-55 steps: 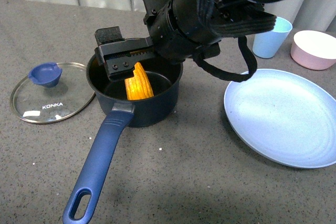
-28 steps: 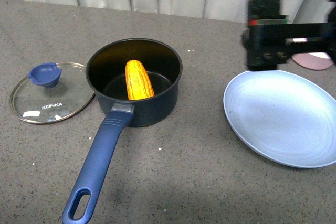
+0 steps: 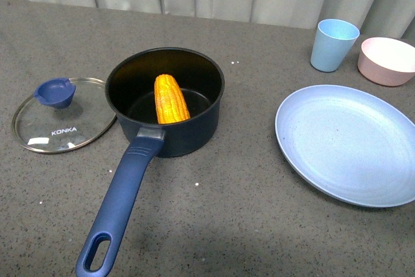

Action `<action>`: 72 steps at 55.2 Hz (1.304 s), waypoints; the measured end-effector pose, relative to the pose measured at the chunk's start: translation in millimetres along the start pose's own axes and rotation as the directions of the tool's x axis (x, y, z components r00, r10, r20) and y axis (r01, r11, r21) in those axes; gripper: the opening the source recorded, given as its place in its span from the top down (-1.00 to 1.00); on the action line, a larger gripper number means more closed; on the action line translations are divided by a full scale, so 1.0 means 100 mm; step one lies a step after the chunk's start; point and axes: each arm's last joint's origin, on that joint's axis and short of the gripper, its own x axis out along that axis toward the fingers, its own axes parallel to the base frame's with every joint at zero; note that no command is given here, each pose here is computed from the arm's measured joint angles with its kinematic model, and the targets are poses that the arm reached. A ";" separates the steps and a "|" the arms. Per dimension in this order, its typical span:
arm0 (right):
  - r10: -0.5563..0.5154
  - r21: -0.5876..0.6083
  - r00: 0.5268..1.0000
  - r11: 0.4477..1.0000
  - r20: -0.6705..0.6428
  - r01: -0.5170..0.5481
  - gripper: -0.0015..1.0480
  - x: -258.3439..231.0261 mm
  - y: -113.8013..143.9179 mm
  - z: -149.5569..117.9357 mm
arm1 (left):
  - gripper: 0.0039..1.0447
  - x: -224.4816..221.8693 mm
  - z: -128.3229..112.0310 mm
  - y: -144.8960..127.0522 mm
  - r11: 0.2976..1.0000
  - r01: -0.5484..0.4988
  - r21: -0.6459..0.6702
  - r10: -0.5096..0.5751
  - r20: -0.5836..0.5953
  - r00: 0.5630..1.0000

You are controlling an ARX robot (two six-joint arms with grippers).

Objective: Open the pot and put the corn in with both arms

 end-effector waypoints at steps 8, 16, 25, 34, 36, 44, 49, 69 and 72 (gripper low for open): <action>-0.025 -0.014 0.997 1.000 0.067 0.026 -0.82 -0.18 -0.12 -0.14 | -0.88 0.00 0.00 0.00 1.000 0.000 0.000 0.000 -0.001 1.000; -0.006 0.006 0.996 1.000 0.093 0.005 -0.82 -0.34 -0.18 -0.22 | -0.88 0.00 0.00 0.00 1.000 0.000 0.000 0.000 0.000 1.000; 0.068 -0.032 0.987 0.997 0.147 -0.064 -0.82 -0.48 -0.12 -0.34 | -0.88 0.00 0.00 0.00 1.000 0.000 0.000 0.000 -0.001 1.000; 0.079 -0.050 0.976 0.996 0.202 -0.071 -0.80 -0.52 -0.10 -0.34 | -0.88 0.00 0.00 0.00 1.000 0.000 0.000 0.000 0.000 1.000; 0.054 -0.029 0.966 0.998 0.252 -0.048 -0.71 -0.52 -0.11 -0.35 | -0.88 0.00 0.00 0.00 1.000 0.000 0.000 0.000 0.000 1.000; 0.022 0.020 0.930 0.999 0.366 -0.031 -0.24 -0.53 -0.11 -0.43 | -0.88 0.00 0.00 0.00 1.000 0.000 0.000 0.000 -0.001 1.000; 0.023 0.026 0.929 0.999 0.370 -0.035 0.06 -0.53 -0.11 -0.42 | -0.88 0.00 0.00 0.00 1.000 0.000 0.000 0.000 0.000 1.000; 0.023 0.031 0.929 0.999 0.370 -0.037 0.98 -0.53 -0.11 -0.42 | -0.88 0.00 0.00 0.00 1.000 0.000 0.000 0.000 0.000 1.000; 0.023 0.031 0.929 0.999 0.370 -0.037 0.98 -0.53 -0.11 -0.42 | -0.88 0.00 0.00 0.00 1.000 0.000 0.000 0.000 0.000 1.000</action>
